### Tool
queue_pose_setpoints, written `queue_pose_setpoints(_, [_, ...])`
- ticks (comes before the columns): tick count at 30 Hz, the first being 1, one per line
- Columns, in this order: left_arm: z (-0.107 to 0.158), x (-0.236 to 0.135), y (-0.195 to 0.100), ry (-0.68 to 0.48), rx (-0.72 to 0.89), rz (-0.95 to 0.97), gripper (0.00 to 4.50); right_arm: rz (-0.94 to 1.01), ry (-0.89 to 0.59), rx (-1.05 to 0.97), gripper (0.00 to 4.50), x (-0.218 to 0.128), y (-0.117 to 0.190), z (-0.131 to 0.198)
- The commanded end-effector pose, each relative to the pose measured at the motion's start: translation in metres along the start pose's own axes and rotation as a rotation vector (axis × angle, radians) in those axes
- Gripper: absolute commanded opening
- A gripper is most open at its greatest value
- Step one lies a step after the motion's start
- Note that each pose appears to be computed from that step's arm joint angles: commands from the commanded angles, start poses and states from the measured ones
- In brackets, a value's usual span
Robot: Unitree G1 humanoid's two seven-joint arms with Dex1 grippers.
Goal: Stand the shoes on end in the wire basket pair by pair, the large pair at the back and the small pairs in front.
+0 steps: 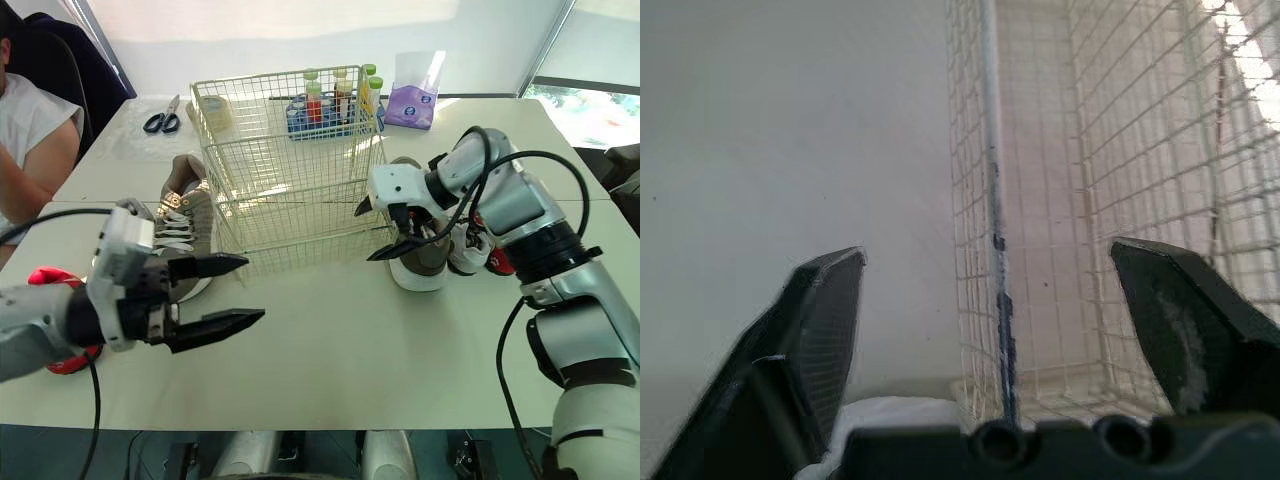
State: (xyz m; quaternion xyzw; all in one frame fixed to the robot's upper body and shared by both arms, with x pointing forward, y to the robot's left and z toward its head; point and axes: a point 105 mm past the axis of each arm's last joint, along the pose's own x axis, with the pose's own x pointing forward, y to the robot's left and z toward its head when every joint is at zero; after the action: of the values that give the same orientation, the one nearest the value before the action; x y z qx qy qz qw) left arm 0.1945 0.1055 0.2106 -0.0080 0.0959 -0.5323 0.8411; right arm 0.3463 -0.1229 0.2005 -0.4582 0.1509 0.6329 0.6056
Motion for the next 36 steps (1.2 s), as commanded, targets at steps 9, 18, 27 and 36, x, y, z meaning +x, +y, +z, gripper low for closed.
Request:
queue_pose_setpoints(9, [-0.011,0.003,0.006,-0.034,0.007,0.073,4.5,-0.055,0.029,-0.042,0.04,-0.01,-0.017,0.013])
queue_pose_setpoints(18, [-0.02,0.004,0.008,-0.025,-0.003,0.089,4.5,-0.205,-0.025,0.159,0.04,-0.016,0.004,0.029])
queue_pose_setpoints(27, [-0.018,0.008,0.014,-0.02,0.004,0.05,4.5,-0.248,-0.039,0.202,0.04,-0.001,0.03,0.042])
queue_pose_setpoints(36, [-0.021,0.008,0.017,-0.014,-0.009,0.031,4.5,-0.25,-0.05,0.161,2.07,-0.001,0.035,0.042])
